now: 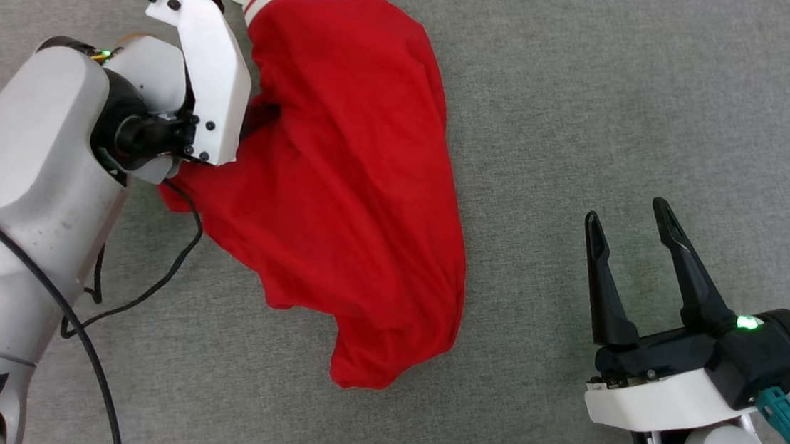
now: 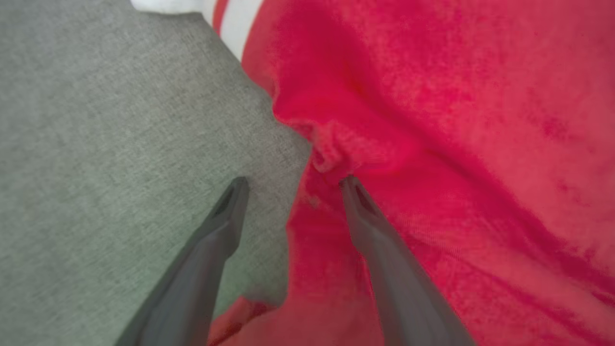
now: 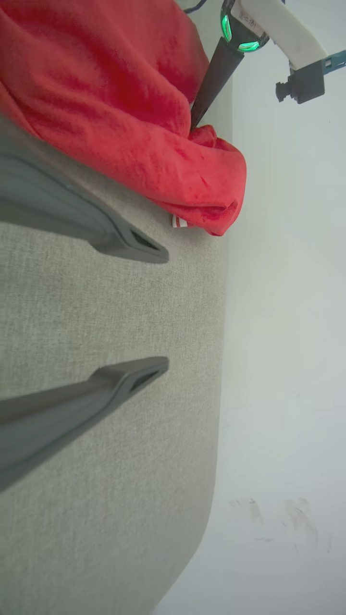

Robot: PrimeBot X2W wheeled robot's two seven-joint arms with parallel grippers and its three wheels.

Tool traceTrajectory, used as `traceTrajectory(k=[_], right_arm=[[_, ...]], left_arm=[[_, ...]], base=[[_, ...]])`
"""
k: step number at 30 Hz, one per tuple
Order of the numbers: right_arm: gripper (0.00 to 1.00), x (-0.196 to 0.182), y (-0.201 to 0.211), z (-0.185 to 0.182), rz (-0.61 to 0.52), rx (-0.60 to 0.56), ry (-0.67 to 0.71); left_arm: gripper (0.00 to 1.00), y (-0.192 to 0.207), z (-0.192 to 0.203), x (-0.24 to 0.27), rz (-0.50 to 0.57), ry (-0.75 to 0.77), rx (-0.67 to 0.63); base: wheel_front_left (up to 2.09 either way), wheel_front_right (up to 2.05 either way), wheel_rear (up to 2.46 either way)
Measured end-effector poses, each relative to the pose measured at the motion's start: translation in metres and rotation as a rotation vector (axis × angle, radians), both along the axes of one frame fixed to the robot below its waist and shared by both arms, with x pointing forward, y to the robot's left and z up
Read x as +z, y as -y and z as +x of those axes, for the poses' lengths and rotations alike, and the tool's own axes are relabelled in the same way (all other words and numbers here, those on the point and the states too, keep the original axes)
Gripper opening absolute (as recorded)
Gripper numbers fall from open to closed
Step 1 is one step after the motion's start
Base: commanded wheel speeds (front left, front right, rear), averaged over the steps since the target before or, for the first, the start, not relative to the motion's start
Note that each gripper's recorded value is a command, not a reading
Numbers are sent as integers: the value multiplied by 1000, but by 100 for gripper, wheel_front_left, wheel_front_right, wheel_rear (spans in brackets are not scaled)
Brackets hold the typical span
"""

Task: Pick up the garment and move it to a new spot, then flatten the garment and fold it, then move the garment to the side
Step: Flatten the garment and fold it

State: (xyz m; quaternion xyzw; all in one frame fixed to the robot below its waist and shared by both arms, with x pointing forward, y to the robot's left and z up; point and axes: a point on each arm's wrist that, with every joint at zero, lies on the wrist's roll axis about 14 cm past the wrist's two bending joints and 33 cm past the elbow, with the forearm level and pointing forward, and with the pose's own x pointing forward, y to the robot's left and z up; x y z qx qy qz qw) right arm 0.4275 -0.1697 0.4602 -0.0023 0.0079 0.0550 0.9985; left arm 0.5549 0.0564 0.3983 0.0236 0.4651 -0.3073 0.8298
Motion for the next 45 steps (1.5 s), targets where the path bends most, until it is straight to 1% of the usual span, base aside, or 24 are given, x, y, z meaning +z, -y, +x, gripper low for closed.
traceTrajectory(k=[3,4,5,6,9,15,20,23,28,31,36,40,42,45], right_arm=[[100,-4,4,-1,-2,-12,-11],[100,-5,5,-1,-2,-15,-14],[100,-5,5,-1,-2,-15,-15],[100,-5,5,-1,-1,-14,-15],[100,-5,4,0,1,-11,-14],[100,3,-3,1,0,10,8],[100,14,-12,-2,1,35,38],[100,19,-18,-6,5,50,46],[100,27,-31,-15,12,86,64],[100,35,-40,-20,14,111,83],[100,46,-54,-26,19,153,113],[100,54,-65,-29,17,187,135],[100,56,-67,-32,17,192,138],[100,57,-70,-35,15,200,140]], left_arm=[[100,2,-1,-11,19,-39,-15],[61,3,-3,-14,23,-54,-21],[61,3,-5,-16,26,-66,-25],[0,3,-6,-16,30,-72,-30],[0,-1,-8,-16,20,-76,-18],[0,-11,-19,-8,-47,-62,42],[0,-44,-24,13,-76,16,135],[0,-66,-37,22,-100,51,191],[0,-98,-86,20,-103,62,251],[0,-103,-121,17,-119,58,267],[0,-86,-183,12,-175,21,267],[0,-68,-223,5,-215,-14,264],[0,-62,-236,2,-229,-23,269],[0,-56,-243,3,-247,-7,278]], base=[[0,0,0],[0,0,0],[0,0,0],[0,0,0],[0,0,0],[0,0,0],[0,0,0],[0,0,0],[0,0,0],[0,0,0],[0,0,0],[0,0,0],[0,0,0],[0,0,0]])
